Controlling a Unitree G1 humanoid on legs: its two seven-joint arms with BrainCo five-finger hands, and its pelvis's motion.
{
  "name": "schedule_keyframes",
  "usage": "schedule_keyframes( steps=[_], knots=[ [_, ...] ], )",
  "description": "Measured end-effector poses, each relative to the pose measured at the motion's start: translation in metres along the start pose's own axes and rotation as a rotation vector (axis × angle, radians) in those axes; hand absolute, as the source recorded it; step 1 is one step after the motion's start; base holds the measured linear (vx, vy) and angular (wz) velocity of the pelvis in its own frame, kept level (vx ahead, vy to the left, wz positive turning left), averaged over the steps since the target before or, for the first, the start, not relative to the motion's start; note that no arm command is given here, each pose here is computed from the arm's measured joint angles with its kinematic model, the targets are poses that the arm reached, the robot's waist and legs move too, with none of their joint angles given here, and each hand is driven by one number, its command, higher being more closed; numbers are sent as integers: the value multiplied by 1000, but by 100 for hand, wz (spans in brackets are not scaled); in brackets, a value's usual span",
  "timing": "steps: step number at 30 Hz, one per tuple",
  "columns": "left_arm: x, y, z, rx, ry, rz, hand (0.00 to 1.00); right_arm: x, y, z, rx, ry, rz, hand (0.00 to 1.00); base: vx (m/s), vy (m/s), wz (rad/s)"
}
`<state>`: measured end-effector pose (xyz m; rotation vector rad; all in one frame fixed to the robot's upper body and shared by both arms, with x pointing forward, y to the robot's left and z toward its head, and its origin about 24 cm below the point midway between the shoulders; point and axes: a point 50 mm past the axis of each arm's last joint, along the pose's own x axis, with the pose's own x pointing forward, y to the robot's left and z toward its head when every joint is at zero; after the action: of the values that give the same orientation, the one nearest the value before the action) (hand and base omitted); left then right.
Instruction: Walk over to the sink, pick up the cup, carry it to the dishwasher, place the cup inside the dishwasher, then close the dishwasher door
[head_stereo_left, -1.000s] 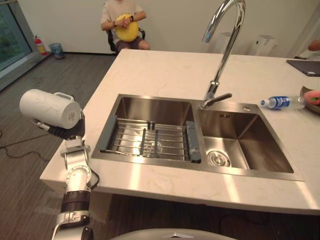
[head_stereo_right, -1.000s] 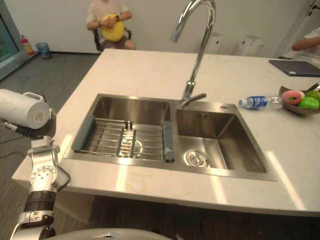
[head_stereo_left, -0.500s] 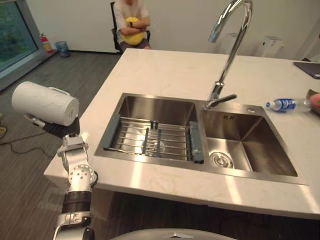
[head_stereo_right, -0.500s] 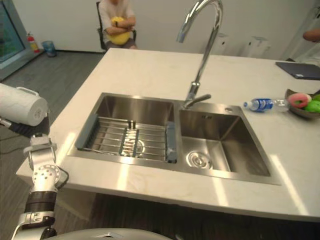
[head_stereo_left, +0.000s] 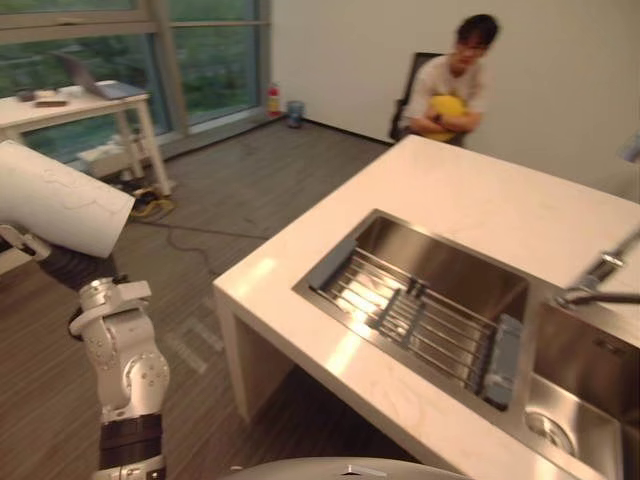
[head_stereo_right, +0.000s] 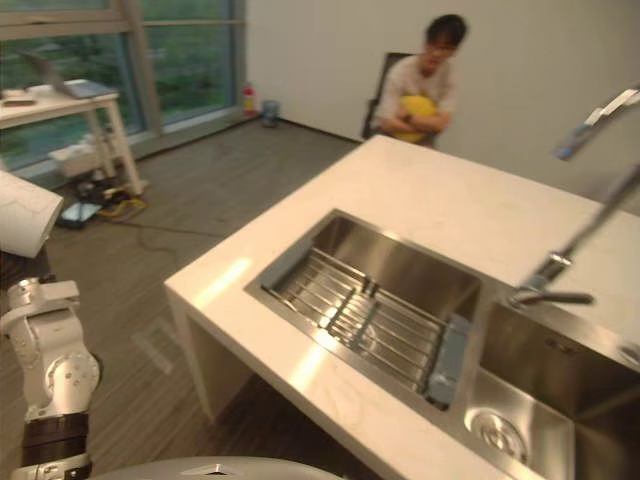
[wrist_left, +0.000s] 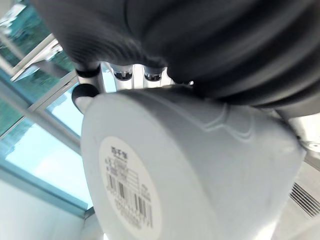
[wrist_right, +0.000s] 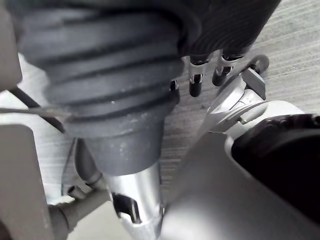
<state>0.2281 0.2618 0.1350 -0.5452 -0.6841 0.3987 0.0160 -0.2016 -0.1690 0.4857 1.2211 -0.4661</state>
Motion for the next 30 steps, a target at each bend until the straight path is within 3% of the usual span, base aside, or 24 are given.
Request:
schedule_keyframes(
  steps=[12,17,21,26,30],
  knots=[
    [-3,-4,8,71,34,-156,100,2,8,0,33,14,62,0,-134,-121,54],
    [-4,-10,6,99,54,-211,100,2,5,3,65,16,69,0,-134,-15,133],
    [-4,-33,7,91,41,-343,100,3,0,13,18,13,54,0,-114,220,72],
    [-1,-41,-25,29,141,-356,100,2,-7,6,121,27,25,0,-66,86,160],
    [-9,-57,-38,16,211,-419,100,-3,-31,7,73,40,-35,0,-13,115,90]
  ],
)
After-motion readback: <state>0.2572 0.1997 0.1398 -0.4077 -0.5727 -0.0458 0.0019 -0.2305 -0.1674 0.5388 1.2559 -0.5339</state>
